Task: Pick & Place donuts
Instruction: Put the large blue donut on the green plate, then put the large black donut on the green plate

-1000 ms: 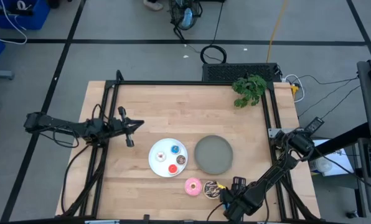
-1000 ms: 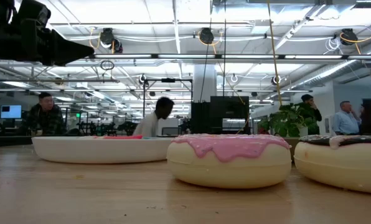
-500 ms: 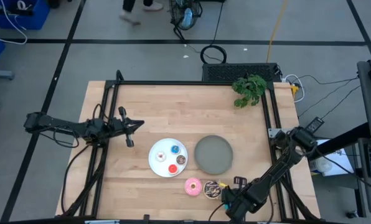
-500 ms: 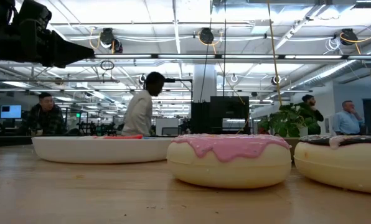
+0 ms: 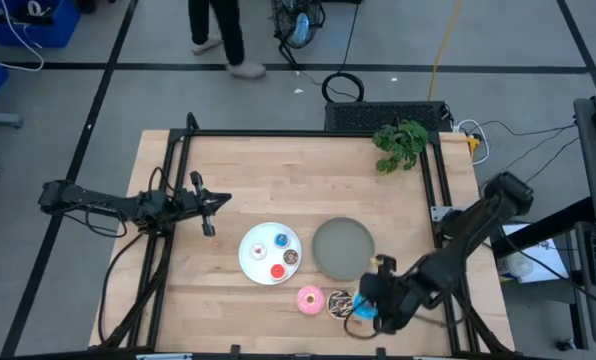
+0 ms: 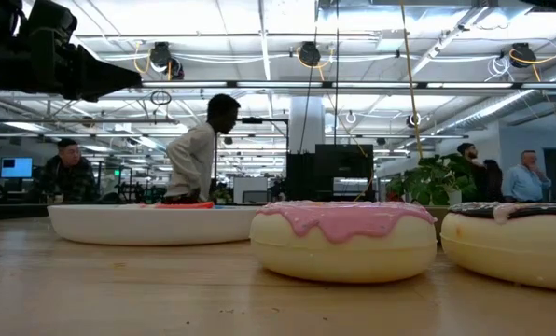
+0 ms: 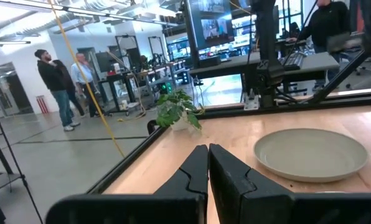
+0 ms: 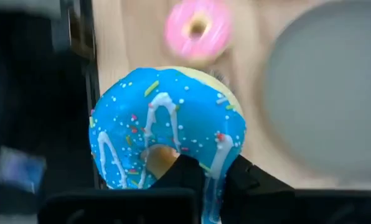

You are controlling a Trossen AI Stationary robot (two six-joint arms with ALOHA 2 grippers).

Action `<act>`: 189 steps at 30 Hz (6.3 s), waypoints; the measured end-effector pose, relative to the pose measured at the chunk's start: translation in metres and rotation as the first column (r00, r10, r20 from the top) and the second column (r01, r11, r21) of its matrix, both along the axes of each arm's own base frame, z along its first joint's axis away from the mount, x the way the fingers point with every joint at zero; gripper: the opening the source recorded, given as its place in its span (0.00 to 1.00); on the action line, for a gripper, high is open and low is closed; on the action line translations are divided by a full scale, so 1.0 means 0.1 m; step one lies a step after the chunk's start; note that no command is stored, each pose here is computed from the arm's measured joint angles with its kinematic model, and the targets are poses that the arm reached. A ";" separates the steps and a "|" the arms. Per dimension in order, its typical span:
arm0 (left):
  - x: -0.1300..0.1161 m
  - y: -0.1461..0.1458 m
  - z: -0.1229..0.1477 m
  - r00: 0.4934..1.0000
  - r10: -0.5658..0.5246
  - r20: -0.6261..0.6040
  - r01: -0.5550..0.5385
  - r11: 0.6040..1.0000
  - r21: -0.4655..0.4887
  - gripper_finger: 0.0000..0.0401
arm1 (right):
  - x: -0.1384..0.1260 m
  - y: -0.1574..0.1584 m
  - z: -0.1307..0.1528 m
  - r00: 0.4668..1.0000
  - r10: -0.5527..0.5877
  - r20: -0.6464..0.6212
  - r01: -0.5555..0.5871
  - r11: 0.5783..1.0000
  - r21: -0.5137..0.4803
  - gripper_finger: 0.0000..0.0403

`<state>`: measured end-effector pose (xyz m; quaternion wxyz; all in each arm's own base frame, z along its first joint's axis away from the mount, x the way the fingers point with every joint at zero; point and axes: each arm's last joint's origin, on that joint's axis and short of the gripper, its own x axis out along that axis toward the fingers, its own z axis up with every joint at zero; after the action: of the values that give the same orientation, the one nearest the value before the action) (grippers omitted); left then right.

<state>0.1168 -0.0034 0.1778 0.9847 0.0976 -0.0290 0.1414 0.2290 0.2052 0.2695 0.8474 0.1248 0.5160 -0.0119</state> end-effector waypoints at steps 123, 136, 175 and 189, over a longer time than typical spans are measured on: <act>0.00 0.00 -0.03 1.000 -0.015 -0.002 0.014 0.996 -0.088 0.05 | 0.88 -2.00 -0.95 0.931 -0.077 -0.357 0.085 0.996 0.007 0.52; 0.00 0.00 -0.03 1.000 -0.014 -0.010 0.013 0.996 -0.084 0.05 | 0.56 -1.98 -0.23 0.983 -0.101 -0.155 0.108 0.993 0.038 0.52; 0.00 0.00 -0.03 1.000 0.007 -0.022 -0.008 1.000 -0.014 0.05 | 0.41 -0.50 -0.03 0.918 0.217 0.333 -0.115 0.947 -0.301 0.00; 0.00 0.00 -0.03 1.000 0.008 -0.023 -0.008 1.000 -0.020 0.05 | 0.30 -0.56 -0.70 0.846 0.164 0.508 -0.031 0.965 -0.260 0.00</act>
<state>0.1170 -0.0031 0.1750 0.9853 0.0895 -0.0159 0.1444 0.2592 0.1488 0.1996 0.9641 -0.0077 0.2653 0.0033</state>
